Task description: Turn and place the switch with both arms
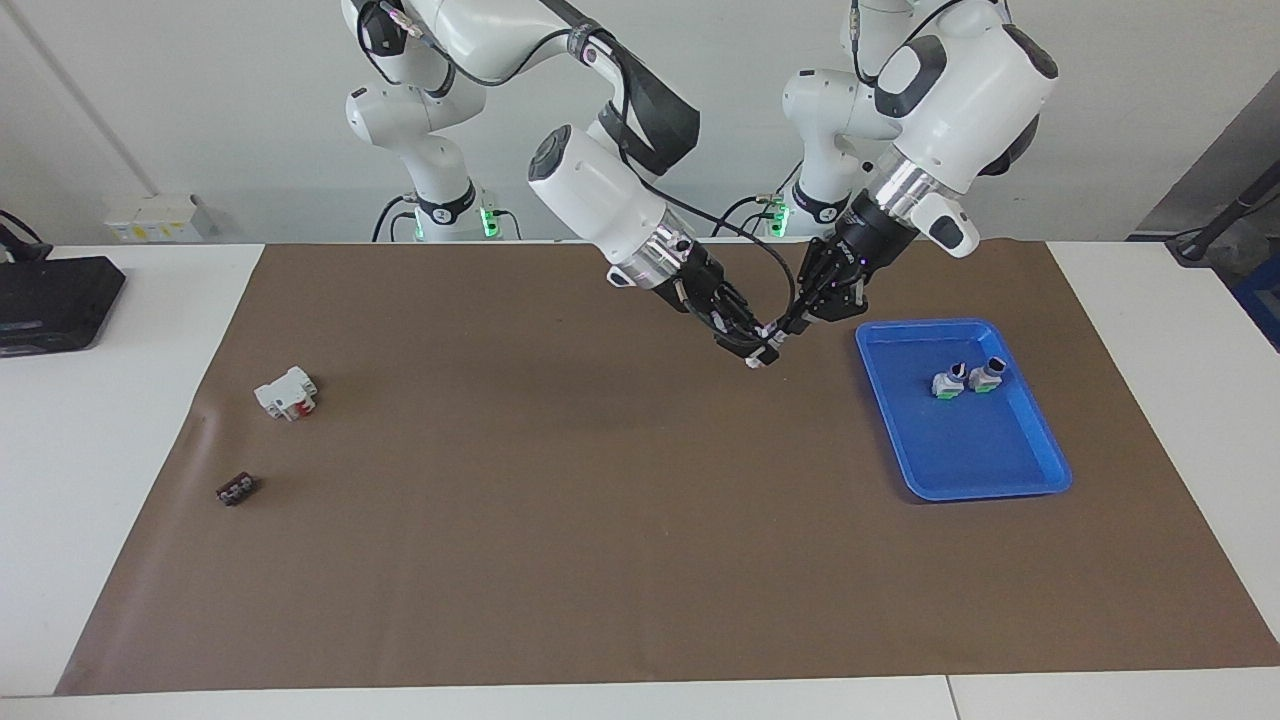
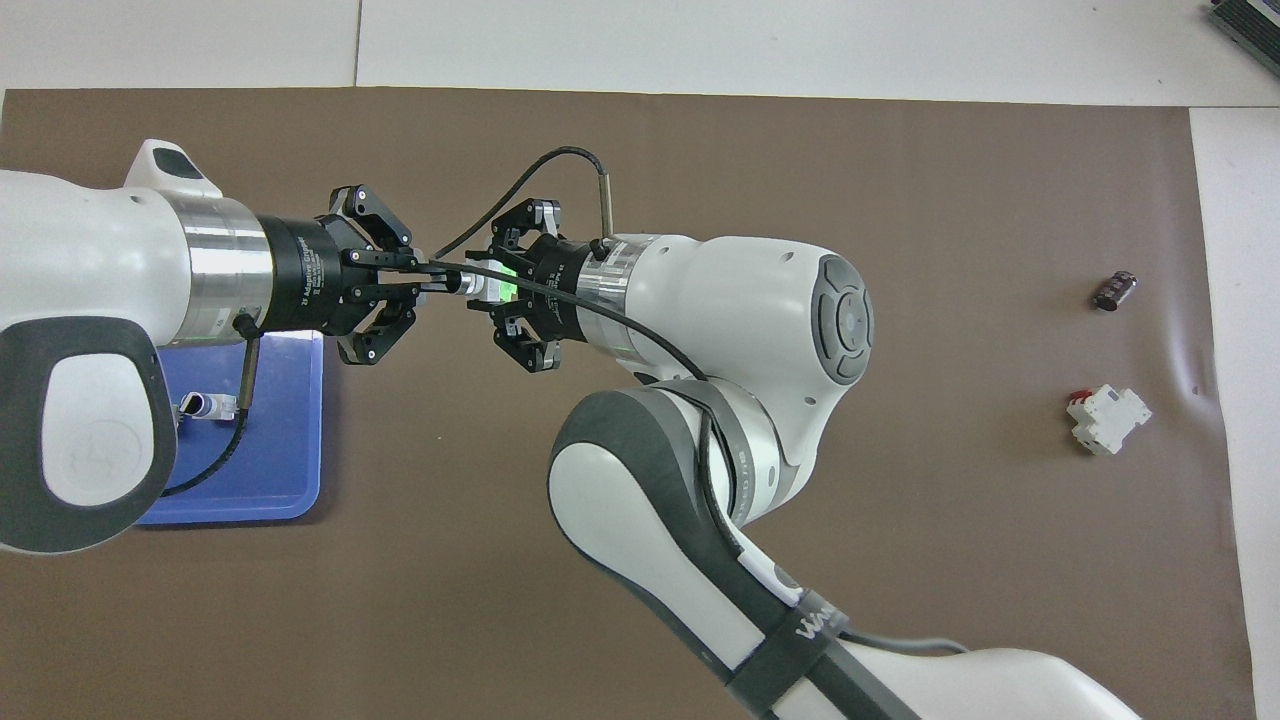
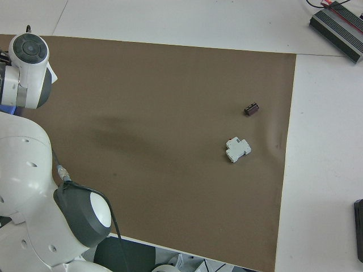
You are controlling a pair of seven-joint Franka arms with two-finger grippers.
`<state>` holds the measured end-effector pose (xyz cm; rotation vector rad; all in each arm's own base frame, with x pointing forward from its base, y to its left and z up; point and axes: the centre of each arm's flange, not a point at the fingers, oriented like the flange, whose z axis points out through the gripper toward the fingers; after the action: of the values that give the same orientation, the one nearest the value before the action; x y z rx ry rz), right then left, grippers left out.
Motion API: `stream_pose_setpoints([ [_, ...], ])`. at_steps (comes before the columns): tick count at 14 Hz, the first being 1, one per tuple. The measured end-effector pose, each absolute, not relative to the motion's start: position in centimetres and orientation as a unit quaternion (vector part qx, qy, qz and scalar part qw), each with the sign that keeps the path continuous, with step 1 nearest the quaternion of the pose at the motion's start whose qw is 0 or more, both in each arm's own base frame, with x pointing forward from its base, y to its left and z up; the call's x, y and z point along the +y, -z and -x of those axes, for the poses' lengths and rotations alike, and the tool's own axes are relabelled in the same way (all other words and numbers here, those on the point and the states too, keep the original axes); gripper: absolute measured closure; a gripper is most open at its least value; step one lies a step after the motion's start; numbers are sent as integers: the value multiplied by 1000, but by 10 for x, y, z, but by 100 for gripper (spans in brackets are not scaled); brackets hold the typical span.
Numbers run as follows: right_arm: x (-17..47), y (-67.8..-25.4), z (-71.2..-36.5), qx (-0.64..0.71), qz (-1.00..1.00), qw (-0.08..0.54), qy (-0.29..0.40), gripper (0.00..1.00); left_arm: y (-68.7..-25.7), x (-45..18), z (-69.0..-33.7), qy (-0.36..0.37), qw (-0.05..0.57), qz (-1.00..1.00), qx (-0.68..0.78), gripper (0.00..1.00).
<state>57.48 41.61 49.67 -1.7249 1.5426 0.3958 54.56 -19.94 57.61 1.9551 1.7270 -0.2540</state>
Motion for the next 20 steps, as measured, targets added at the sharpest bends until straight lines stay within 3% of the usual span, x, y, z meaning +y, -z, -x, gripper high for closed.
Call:
stream_pose_setpoints([
  [10, 411, -500, -578, 608, 674, 391, -151, 59, -575, -198, -549, 26, 306, -845, 437, 90],
  [20, 410, -499, -577, 609, 675, 388, -152, 59, -575, -201, -549, -68, 305, -937, 159, 90],
])
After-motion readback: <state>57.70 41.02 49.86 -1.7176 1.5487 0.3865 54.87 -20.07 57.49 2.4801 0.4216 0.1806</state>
